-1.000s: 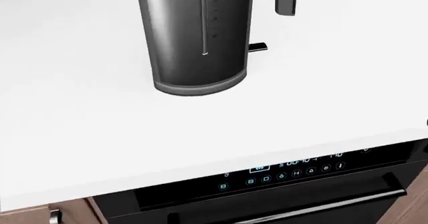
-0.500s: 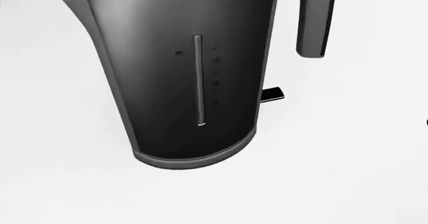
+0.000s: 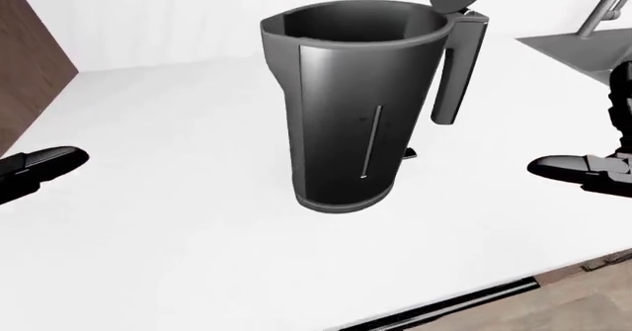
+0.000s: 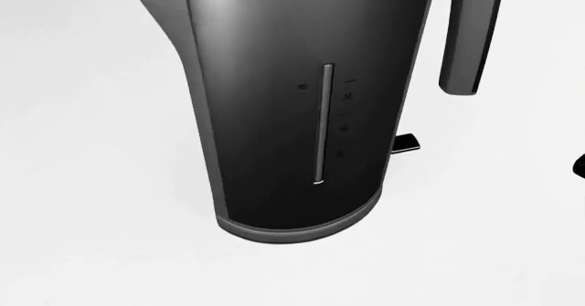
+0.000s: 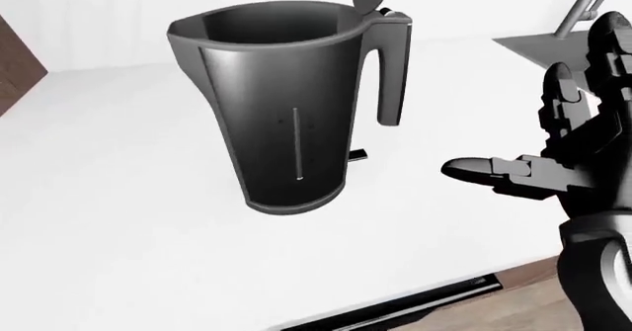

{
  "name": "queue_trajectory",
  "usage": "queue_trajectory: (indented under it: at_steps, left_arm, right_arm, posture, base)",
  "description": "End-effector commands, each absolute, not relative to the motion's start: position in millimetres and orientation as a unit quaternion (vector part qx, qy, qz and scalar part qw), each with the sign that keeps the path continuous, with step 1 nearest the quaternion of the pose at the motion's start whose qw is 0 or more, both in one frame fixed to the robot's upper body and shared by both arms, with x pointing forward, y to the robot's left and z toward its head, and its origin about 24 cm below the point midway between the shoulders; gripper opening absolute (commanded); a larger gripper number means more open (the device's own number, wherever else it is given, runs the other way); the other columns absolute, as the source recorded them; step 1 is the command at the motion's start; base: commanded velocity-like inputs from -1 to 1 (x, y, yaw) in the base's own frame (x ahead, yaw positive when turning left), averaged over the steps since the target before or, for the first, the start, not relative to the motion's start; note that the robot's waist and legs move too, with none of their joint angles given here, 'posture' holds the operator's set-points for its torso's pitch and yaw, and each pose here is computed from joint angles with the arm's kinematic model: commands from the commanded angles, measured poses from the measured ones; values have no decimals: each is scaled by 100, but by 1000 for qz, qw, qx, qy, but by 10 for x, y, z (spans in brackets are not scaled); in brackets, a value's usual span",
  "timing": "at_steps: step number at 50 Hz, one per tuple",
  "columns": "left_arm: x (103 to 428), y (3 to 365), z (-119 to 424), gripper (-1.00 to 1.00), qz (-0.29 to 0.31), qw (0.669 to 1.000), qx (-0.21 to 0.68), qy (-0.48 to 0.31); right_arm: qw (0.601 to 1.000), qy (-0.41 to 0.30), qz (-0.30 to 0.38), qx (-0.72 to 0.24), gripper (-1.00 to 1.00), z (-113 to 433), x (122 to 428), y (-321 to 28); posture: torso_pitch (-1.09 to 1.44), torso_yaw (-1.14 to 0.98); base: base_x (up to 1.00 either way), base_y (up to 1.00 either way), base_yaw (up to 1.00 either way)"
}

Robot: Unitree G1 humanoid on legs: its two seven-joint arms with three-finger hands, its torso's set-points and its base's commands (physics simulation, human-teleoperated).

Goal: Close the lid of the electric kettle.

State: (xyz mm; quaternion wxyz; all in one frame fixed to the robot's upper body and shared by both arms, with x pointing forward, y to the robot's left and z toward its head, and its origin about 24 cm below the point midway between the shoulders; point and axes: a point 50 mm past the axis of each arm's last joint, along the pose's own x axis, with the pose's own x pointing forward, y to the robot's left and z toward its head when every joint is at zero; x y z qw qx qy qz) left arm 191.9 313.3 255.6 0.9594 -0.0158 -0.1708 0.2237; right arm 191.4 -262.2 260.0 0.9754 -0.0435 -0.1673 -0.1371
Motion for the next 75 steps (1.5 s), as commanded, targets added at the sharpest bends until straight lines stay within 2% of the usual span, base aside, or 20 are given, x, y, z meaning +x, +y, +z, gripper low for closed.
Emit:
queue_trajectory:
  at_steps: [1,16,38,58,75]
  left_arm:
    - [1878,3107,2675,100,220,953,-2,-206]
    - [1868,3127,2687,100,223,953,-2,-207]
    - [1863,3143,2683,100,225,952,-3,-207]
    - [1852,3171,2691,100,228,951,-4,-209]
    - [1845,3157,2706,100,227,951,-4,-209]
  right_arm:
    - [968,-200,-141,-54,100,2707,1866,-2612]
    - [968,-197,-143,-61,100,2740,1905,-2629]
    - [973,-151,-108,-139,100,2907,2229,-2760]
    - [962,-110,-74,-237,100,3454,2478,-2867]
    - [937,-58,-26,-342,100,3914,2611,-2896]
  posture:
    - [0,0]
    - [0,0]
    - [0,0]
    - [0,0]
    - [0,0]
  base:
    - [0,0,0]
    - [0,0,0]
    - [0,0,0]
    - [0,0,0]
    - [0,0,0]
